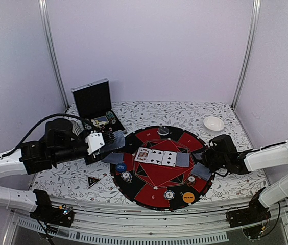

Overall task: Distribute texas hold em gaming equipment
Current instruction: Place the poker card in the community card area.

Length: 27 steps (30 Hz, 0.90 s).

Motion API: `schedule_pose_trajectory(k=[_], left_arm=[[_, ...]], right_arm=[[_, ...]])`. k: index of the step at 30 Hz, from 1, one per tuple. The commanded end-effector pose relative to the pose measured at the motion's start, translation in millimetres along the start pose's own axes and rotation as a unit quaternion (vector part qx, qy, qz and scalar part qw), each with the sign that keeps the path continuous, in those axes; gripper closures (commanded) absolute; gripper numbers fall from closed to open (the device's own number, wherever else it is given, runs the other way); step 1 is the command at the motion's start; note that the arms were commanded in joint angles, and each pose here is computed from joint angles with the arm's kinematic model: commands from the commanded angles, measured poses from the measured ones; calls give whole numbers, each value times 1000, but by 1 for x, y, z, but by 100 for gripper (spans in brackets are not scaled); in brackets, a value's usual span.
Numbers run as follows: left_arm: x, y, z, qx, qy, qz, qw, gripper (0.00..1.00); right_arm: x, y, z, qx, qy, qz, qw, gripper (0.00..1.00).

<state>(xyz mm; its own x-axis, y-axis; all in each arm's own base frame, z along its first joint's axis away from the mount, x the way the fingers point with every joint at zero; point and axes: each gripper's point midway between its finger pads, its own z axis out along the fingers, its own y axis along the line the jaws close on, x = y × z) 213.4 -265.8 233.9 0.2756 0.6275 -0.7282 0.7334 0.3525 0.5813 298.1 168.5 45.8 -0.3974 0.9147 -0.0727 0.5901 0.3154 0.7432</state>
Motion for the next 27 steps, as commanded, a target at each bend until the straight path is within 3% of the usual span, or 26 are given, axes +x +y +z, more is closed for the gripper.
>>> schedule_pose_trajectory(k=[1, 13, 18, 27], left_arm=[[-13, 3, -4, -6, -24, -3, 1000, 46], [-13, 3, -4, -5, -24, -3, 1000, 46], [-13, 3, -5, -5, -25, -3, 1000, 46], [-14, 3, -5, -5, -28, -4, 1000, 46]], right_arm=[[8, 8, 1, -11, 9, -5, 1000, 87], [20, 10, -3, -24, 25, -3, 999, 82], [20, -2, -5, -14, 31, 4, 999, 96], [27, 5, -11, -26, 46, 0, 999, 98]])
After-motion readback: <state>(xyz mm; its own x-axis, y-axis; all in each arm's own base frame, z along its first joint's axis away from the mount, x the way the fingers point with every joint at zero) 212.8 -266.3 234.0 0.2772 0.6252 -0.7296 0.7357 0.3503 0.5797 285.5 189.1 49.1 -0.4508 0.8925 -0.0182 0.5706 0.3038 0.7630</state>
